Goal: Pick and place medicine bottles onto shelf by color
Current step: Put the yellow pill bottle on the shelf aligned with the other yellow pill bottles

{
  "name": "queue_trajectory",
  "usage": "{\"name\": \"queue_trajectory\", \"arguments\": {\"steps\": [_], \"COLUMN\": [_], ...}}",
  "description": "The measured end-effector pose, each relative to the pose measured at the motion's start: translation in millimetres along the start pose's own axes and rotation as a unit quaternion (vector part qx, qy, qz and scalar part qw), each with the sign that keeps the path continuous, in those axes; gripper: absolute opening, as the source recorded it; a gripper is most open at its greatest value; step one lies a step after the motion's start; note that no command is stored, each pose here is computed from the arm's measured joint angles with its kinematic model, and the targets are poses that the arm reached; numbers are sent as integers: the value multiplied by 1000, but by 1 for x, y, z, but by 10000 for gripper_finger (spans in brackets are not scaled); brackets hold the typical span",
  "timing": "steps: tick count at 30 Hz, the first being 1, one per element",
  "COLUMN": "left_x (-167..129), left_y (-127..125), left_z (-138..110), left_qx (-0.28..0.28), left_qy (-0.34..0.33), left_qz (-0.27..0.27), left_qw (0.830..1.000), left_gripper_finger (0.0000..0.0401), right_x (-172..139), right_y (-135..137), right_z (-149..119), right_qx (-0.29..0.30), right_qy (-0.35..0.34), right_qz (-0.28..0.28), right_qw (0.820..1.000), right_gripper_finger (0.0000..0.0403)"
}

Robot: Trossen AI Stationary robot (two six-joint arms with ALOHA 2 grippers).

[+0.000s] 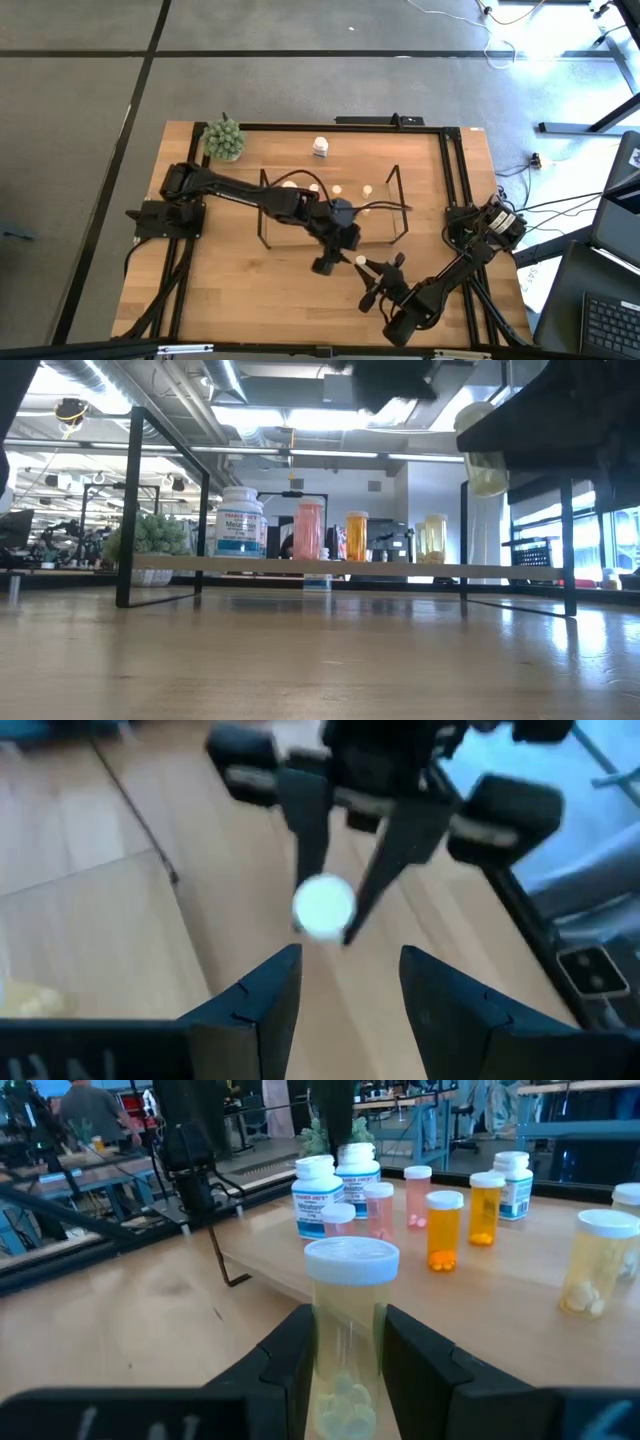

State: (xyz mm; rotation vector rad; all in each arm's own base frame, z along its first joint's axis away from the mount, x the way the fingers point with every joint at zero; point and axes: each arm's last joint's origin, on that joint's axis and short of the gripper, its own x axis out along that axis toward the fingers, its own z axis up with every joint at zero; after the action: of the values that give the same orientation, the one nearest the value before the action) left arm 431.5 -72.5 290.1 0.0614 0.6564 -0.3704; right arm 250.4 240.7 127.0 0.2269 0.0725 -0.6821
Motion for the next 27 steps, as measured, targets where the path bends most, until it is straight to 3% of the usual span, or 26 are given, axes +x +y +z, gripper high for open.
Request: {"name": "queue_trajectory", "arguments": {"steps": [4,9,27], "left_x": [10,21,34], "left_y": [7,9,9], "left_z": [-2,-7,-10], "left_qx": [-16,-30,-28], "left_qy": [-8,-11,-14], "left_qz": [3,-34,-32], "left_qw": [1000,999,999], "left_gripper_finger": [163,163,163], "right_x": [0,0,0], "right_y": [4,6,7], "right_z": [1,2,2], "right_qx": [-9,-22,-19], "right_qy": [-1,-1,-2], "right_qz": [4,6,7], "right_qw": [1000,1000,1000], "right_gripper_finger": [107,107,107]}}
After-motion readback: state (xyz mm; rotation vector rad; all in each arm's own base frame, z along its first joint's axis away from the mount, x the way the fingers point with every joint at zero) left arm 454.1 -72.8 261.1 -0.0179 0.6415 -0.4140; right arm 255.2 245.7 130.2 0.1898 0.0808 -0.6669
